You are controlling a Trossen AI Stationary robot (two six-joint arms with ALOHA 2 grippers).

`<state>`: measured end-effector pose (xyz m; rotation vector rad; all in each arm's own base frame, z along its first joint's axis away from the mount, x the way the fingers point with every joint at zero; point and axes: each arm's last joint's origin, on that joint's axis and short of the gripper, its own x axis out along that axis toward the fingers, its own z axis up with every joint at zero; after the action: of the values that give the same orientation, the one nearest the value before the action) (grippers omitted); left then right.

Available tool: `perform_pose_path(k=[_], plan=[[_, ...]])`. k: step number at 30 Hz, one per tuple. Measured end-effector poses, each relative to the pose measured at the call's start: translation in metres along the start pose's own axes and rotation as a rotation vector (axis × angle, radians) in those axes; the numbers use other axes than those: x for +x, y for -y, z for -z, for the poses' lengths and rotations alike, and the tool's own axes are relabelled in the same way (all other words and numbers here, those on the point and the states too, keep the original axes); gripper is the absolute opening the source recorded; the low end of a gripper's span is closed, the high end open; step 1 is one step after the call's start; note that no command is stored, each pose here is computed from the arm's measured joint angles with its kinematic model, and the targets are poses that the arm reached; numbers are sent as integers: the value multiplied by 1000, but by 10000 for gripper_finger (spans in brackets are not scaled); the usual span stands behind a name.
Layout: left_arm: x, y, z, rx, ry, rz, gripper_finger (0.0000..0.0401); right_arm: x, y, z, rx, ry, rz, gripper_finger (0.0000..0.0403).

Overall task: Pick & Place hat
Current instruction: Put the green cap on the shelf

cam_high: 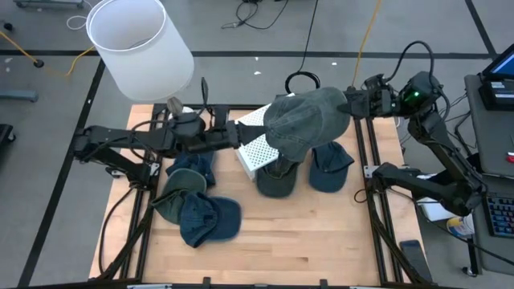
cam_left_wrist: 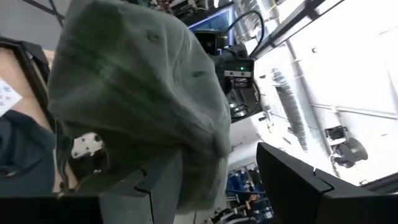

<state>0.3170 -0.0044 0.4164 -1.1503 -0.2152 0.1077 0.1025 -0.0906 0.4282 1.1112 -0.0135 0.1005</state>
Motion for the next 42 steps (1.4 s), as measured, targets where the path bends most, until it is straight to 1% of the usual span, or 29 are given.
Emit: perform_pose_path(k=[4, 6, 12, 18, 22, 24, 27, 31, 34, 37, 38, 42], plan=[[6, -6, 5, -30, -4, -20, 209, 3, -1, 3, 4, -28, -11, 3], [9, -7, 5, -45, 18, -6, 209, 4, -1, 4, 3, -35, -12, 3], [14, -1, 6, -90, 31, 91, 209, 4, -1, 4, -15, -17, -4, 3], [14, 1, 6, -106, 32, 134, 209, 4, 0, 3, -24, -16, -3, 4], [15, 6, 5, -106, 34, 207, 209, 4, 2, 5, -6, -26, 13, 4], [15, 7, 5, -107, 38, 220, 205, 4, 3, 6, -6, -48, 17, 5], [16, 5, 6, -139, 26, 204, 178, 4, 5, 7, -2, -58, 29, 6], [17, 2, 6, -176, 15, 175, 123, 4, 7, 7, -17, -62, 38, 6], [17, 1, 5, -171, 19, 175, 80, 4, 7, 7, -27, -62, 37, 6], [17, 2, 4, -132, 27, 182, 34, 4, 7, 7, -40, -63, 36, 7], [17, 2, 4, -120, 30, 186, 24, 4, 7, 7, -48, -63, 36, 8], [17, 3, 3, -88, 39, 198, 24, 3, 6, 8, -65, -65, 34, 16]])
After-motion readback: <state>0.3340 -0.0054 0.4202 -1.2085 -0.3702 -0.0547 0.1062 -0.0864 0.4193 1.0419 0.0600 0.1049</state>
